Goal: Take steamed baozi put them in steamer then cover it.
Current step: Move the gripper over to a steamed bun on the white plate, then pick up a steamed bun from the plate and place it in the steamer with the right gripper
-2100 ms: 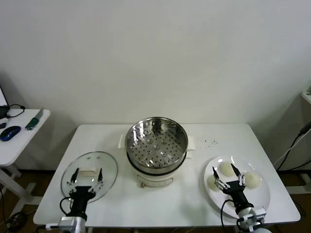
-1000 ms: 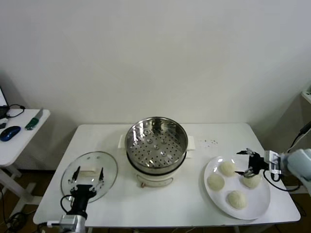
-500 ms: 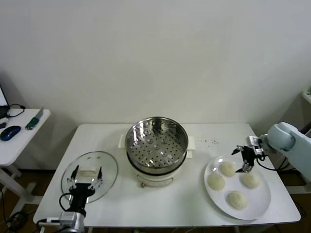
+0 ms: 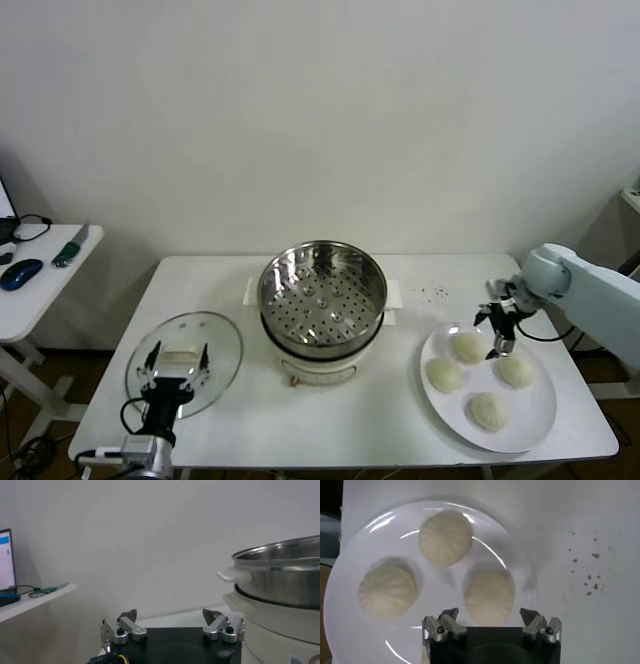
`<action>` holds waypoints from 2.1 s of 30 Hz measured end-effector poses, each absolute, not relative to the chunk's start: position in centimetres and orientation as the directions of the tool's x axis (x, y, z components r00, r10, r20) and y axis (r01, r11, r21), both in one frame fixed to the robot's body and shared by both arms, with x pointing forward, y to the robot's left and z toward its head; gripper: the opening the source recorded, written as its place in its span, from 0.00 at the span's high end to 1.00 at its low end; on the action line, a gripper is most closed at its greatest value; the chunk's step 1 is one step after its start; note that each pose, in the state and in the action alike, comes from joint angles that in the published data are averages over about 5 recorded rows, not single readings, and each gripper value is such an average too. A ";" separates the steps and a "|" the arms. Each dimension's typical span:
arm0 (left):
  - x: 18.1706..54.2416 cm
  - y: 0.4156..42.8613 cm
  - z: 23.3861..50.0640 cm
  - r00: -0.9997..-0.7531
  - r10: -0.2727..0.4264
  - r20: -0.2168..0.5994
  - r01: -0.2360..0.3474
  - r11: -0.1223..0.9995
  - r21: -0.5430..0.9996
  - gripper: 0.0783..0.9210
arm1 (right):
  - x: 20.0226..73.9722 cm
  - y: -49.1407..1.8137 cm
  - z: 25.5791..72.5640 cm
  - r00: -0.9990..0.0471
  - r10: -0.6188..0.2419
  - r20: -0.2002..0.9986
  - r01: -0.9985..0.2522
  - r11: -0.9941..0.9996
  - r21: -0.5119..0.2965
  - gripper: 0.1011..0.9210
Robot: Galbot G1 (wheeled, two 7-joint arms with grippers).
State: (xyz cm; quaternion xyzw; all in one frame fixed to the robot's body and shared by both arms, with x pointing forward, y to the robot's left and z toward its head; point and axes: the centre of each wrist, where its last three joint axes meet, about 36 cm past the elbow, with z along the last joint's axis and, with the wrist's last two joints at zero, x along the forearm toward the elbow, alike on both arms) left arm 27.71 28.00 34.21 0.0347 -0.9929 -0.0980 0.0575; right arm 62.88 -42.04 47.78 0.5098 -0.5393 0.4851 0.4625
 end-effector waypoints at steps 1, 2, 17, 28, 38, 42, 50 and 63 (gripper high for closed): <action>27.7 28.0 34.2 -0.991 -0.080 0.108 -0.058 0.978 0.199 0.12 | 63.0 -41.9 47.6 -0.049 -0.097 0.994 -0.999 0.006 -0.049 0.12; 27.7 28.0 34.2 -0.991 -0.080 0.108 -0.058 0.978 0.199 0.12 | 63.1 -41.7 47.4 -0.046 -0.094 0.995 -0.999 0.003 -0.046 0.12; 27.6 28.1 34.3 -0.990 -0.081 0.111 -0.057 0.977 0.204 0.12 | 63.7 -39.7 44.9 -0.012 -0.052 0.999 -0.999 -0.042 -0.014 0.16; 27.5 28.0 34.4 -0.991 -0.078 0.109 -0.054 0.977 0.206 0.12 | 63.9 -39.4 44.7 -0.018 -0.052 0.998 -0.998 -0.057 -0.021 0.28; 27.2 27.9 34.6 -0.991 -0.076 0.111 -0.052 0.977 0.207 0.12 | 65.2 -38.4 47.8 -0.047 -0.083 0.995 -0.993 -0.106 -0.056 0.29; 27.0 27.8 34.6 -0.991 -0.076 0.114 -0.051 0.977 0.207 0.12 | 66.6 -37.0 51.2 -0.072 -0.094 0.993 -0.981 -0.176 -0.087 0.29; 26.9 27.8 34.6 -0.990 -0.076 0.116 -0.051 0.977 0.206 0.12 | 69.6 -31.6 61.0 -0.152 -0.059 0.987 -0.880 -0.447 -0.162 0.28; 26.7 27.9 34.4 -0.989 -0.072 0.127 -0.044 0.977 0.208 0.12 | 70.1 -17.2 70.2 -0.274 0.001 0.962 -0.478 -0.868 -0.135 0.29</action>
